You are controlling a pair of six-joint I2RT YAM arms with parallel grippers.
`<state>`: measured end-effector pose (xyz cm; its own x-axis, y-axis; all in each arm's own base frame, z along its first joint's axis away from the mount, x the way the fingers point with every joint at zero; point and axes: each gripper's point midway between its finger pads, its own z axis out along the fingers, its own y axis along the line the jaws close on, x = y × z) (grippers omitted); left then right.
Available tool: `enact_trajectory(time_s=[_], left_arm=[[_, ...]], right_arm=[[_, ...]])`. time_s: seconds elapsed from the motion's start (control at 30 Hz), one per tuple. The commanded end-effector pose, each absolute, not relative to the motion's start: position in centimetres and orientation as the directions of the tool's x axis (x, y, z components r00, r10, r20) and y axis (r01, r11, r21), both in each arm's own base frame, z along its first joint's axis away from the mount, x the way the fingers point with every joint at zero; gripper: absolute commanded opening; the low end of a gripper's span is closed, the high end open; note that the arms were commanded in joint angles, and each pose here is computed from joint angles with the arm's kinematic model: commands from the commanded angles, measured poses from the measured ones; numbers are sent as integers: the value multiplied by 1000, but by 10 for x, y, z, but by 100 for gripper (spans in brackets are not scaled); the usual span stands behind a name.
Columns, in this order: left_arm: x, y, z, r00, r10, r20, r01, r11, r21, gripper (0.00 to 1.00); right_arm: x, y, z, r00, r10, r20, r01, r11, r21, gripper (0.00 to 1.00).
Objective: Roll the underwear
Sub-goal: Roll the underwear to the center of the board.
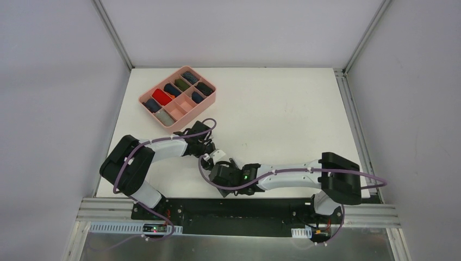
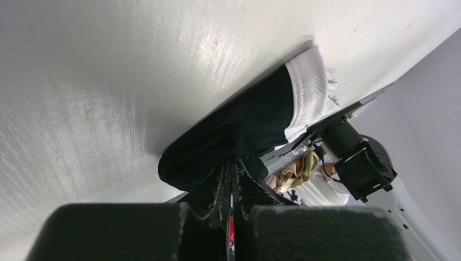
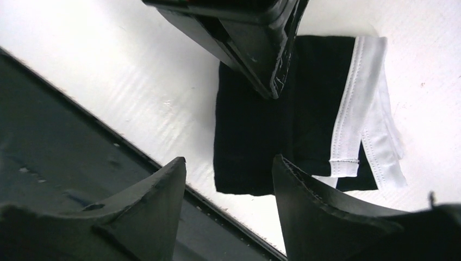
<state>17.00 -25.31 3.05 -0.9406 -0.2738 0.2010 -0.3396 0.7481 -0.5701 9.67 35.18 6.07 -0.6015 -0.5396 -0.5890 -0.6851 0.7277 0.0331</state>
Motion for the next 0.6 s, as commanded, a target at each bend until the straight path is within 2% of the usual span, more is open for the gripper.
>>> enact_trajectory(time_s=[0.0, 0.07, 0.13, 0.17, 0.27, 0.3, 0.43, 0.47, 0.57], left_arm=[[157, -239, 9, -932, -297, 209, -363, 798, -481, 0], [157, -239, 9, -931, -300, 211, -365, 797, -481, 0], [157, -240, 12, -930, -301, 209, -366, 793, -487, 0], [158, -240, 13, -929, -304, 209, -369, 790, -490, 0], [160, -243, 22, -929, -311, 201, -371, 773, -515, 0], [161, -243, 27, -928, -314, 200, -372, 764, -526, 0], [172, -242, 53, -920, -347, 183, -385, 706, -594, 1], [176, -241, 62, -917, -360, 171, -384, 689, -614, 5], [186, -235, 92, -912, -394, 109, -360, 646, -673, 26]], right_arm=[[104, 343, 46, -552, -610, -568, -691, 716, -97, 62], [103, 340, 31, -557, -624, -548, -688, 716, -116, 62], [102, 335, 17, -570, -633, -525, -677, 723, -137, 55], [102, 332, 11, -577, -633, -516, -670, 728, -145, 47], [103, 324, 1, -589, -625, -512, -654, 741, -152, 10], [102, 323, 1, -589, -619, -519, -651, 744, -148, 1], [105, 325, 6, -616, -551, -563, -637, 769, -55, 0], [103, 326, 6, -627, -531, -570, -640, 768, -12, 0], [94, 332, 9, -672, -471, -571, -651, 744, 152, 0]])
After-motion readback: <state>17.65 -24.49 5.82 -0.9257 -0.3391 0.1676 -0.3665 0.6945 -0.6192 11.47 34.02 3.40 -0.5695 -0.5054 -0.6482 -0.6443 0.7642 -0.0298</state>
